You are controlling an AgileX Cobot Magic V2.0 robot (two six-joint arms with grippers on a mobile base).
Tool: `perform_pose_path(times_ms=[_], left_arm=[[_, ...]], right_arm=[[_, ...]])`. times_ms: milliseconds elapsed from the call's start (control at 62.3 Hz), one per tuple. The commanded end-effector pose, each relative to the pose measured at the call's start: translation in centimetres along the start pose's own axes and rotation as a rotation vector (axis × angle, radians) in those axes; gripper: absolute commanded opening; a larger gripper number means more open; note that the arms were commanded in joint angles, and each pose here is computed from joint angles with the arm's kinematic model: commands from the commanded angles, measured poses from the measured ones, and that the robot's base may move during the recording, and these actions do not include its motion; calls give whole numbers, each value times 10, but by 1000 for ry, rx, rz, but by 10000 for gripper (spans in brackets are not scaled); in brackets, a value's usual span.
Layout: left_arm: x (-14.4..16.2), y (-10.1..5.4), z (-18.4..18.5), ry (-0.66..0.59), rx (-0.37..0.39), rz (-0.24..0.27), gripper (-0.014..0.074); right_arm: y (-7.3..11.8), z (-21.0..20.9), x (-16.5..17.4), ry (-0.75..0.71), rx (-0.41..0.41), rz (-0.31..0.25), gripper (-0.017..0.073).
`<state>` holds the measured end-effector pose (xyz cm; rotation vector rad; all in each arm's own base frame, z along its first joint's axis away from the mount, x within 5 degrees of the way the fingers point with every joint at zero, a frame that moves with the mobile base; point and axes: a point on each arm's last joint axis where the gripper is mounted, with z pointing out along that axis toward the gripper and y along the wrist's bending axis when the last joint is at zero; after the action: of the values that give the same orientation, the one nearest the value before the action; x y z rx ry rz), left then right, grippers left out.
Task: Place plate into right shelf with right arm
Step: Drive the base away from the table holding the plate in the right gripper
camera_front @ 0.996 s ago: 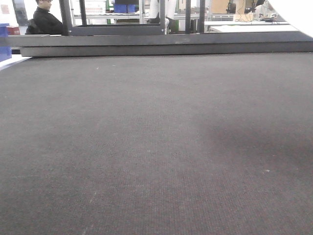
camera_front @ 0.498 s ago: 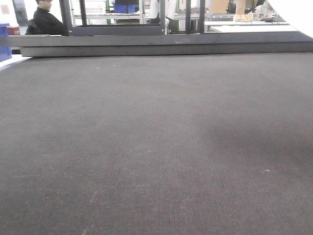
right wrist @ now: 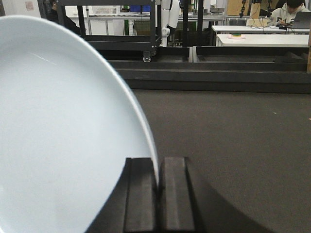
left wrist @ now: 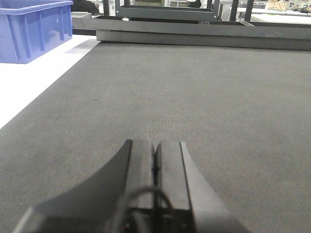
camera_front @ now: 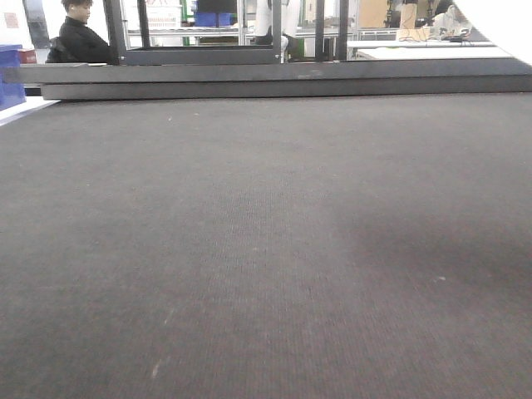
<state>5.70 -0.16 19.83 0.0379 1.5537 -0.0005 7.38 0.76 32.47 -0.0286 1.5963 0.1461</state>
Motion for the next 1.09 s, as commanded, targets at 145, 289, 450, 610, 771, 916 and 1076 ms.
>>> perform_pose_path(times_ms=[145,289,450,610,771,916,1076], left_arm=[[-5,1,-1,-89,-12,-15,-128],[-5,1,-1,-89,-12,-15,-128],[-5,1,-1,-89,-12,-15,-128],[-5,1,-1,-89,-12,-15,-128],[-5,1,-1,-89,-12,-15,-128],[-5,1,-1,-89,-12,-15,-128],[-5,1,-1,-89,-12,-15,-128]], right_arm=[[2,-2,-18,-117,-14,-15,50],[2,-2,-18,-117,-14,-15,50],[2,-2,-18,-117,-14,-15,50],[2,-2,-18,-117,-14,-15,50],[2,-2,-18,-117,-14,-15,50],[2,-2,-18,-117,-14,-15,50],[2,-2,-18,-117,-14,-15,50]])
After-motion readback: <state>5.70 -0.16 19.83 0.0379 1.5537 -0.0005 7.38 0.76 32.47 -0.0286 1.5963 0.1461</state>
